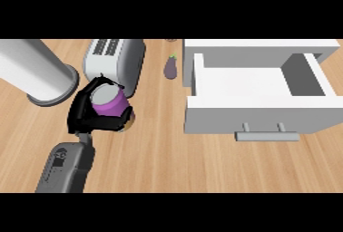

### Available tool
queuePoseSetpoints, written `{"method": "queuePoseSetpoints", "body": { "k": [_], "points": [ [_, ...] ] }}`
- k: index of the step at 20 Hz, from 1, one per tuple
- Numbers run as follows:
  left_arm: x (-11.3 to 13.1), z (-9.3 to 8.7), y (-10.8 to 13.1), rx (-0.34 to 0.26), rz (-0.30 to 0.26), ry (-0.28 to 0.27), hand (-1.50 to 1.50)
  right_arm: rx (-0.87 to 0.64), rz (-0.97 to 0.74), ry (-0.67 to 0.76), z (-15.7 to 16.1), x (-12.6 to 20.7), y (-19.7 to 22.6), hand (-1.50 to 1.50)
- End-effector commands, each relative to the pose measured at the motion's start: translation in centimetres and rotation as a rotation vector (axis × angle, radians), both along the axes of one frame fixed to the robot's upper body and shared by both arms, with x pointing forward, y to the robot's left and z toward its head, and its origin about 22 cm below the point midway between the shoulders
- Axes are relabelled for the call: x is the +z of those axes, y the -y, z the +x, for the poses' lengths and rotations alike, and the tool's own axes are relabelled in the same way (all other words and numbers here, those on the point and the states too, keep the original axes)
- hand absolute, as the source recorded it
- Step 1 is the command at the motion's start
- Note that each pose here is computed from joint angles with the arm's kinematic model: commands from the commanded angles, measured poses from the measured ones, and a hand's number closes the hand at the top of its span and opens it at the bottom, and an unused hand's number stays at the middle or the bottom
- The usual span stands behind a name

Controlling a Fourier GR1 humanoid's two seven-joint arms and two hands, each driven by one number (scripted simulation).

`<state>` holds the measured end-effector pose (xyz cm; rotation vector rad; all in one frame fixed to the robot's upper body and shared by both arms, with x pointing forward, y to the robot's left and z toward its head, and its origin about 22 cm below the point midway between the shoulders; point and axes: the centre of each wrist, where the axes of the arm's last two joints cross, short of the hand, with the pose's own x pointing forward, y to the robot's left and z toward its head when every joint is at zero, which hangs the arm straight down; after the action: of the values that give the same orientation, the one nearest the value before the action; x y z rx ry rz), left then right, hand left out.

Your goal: Pick up the can, place it into the drawer and close the drawer

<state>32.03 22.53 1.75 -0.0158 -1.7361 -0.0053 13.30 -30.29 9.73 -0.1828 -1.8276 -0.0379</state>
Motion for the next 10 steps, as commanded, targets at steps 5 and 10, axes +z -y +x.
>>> {"method": "queuePoseSetpoints", "body": {
  "k": [5, 10],
  "points": [
    [9.4, 2.0, 5.6, -0.061, 0.014, 0.028, 1.5, -0.008, -0.008, 0.005, -0.5, 1.0, 0.0, -1.5],
    [10.9, 2.1, 12.0, -0.098, 0.052, 0.033, 1.5, -0.024, -0.002, 0.011, 1.1, 1.5, -0.7, -1.5]
  ]
}}
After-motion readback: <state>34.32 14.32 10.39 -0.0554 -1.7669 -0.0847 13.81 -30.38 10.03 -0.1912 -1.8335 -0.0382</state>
